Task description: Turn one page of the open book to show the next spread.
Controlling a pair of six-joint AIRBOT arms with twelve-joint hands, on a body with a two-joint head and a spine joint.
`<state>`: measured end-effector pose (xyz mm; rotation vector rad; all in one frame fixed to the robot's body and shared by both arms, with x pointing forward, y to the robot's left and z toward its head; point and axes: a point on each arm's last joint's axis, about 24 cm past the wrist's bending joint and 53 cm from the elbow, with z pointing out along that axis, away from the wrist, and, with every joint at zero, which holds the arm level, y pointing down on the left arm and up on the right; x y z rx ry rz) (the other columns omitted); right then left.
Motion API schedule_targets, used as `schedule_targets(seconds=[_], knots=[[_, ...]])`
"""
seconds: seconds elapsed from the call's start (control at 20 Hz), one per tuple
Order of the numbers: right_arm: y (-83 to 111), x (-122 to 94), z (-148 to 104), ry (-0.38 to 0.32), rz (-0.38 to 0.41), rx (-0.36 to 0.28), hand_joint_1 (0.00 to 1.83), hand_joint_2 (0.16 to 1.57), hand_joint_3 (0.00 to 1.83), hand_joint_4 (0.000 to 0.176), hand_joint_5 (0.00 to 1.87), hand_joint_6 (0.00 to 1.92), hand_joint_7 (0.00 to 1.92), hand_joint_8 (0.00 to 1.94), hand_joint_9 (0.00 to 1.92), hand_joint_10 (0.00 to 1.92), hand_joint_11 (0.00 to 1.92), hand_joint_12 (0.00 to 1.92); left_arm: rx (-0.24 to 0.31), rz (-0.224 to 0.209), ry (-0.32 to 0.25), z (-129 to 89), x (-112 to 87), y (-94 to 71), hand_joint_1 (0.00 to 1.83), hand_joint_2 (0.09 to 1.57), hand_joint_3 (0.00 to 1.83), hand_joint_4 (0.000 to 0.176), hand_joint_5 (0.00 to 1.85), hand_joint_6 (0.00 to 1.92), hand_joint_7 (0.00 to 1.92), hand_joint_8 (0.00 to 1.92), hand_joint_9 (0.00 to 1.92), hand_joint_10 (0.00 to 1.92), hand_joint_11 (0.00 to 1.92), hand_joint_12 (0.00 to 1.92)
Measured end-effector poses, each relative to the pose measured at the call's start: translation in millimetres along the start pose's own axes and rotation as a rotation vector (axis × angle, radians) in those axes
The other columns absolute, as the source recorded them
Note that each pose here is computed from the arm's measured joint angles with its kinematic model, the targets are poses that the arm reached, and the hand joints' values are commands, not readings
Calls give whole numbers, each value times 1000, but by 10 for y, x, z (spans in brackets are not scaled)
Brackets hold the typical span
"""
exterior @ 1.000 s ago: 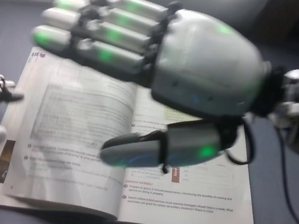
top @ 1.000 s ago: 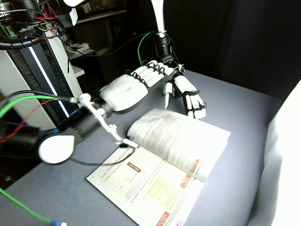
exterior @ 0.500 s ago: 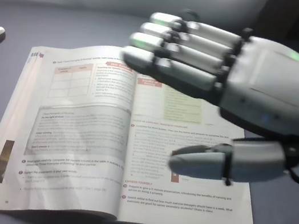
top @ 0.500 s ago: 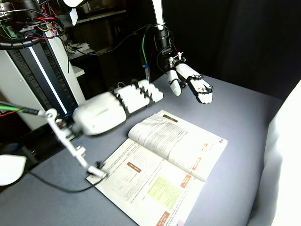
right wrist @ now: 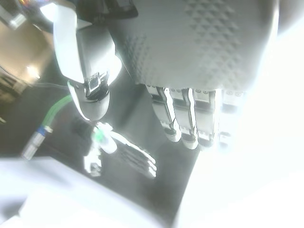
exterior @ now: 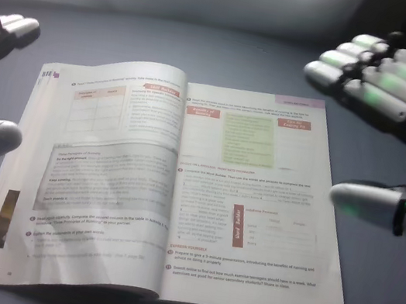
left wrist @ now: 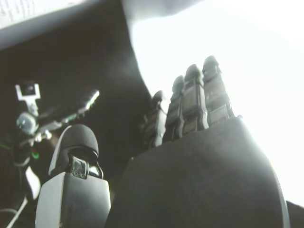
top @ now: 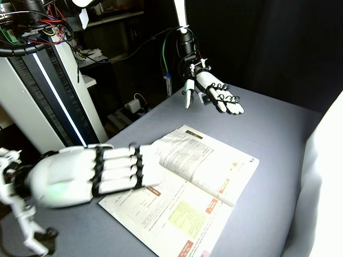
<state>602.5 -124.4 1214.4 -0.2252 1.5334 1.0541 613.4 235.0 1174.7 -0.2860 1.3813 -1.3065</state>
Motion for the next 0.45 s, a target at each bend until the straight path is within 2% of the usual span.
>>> schedule_targets(seconds=[0.1,0.15,0.2,0.35,0.45], knots=[[-42,-42,-75,-27,0,24,27,1239,18,0,0,0,0,0,0,0,0,0,27,-5,-9,83,-15,-49,70,1248,1,15,0,0,0,0,0,0,0,0],[-54,-50,-103,-37,3,32,27,1239,18,0,0,0,0,0,0,0,0,0,40,-14,-10,113,-8,-73,70,1248,1,15,0,0,0,0,0,0,0,0],[-86,-69,-145,-50,3,44,38,1242,17,0,0,0,0,0,0,0,0,0,52,-22,3,145,46,-93,92,1250,1,0,0,0,0,0,0,0,0,0],[-223,-172,-239,-99,22,94,21,1234,11,0,0,0,0,0,0,0,0,0,61,-51,18,189,157,-71,136,1239,0,0,0,0,0,0,0,0,0,0],[-246,-242,-287,-127,11,107,92,1229,6,0,0,0,0,0,0,0,0,0,64,-54,16,228,166,-64,174,1251,1,0,0,0,0,0,0,0,0,0]])
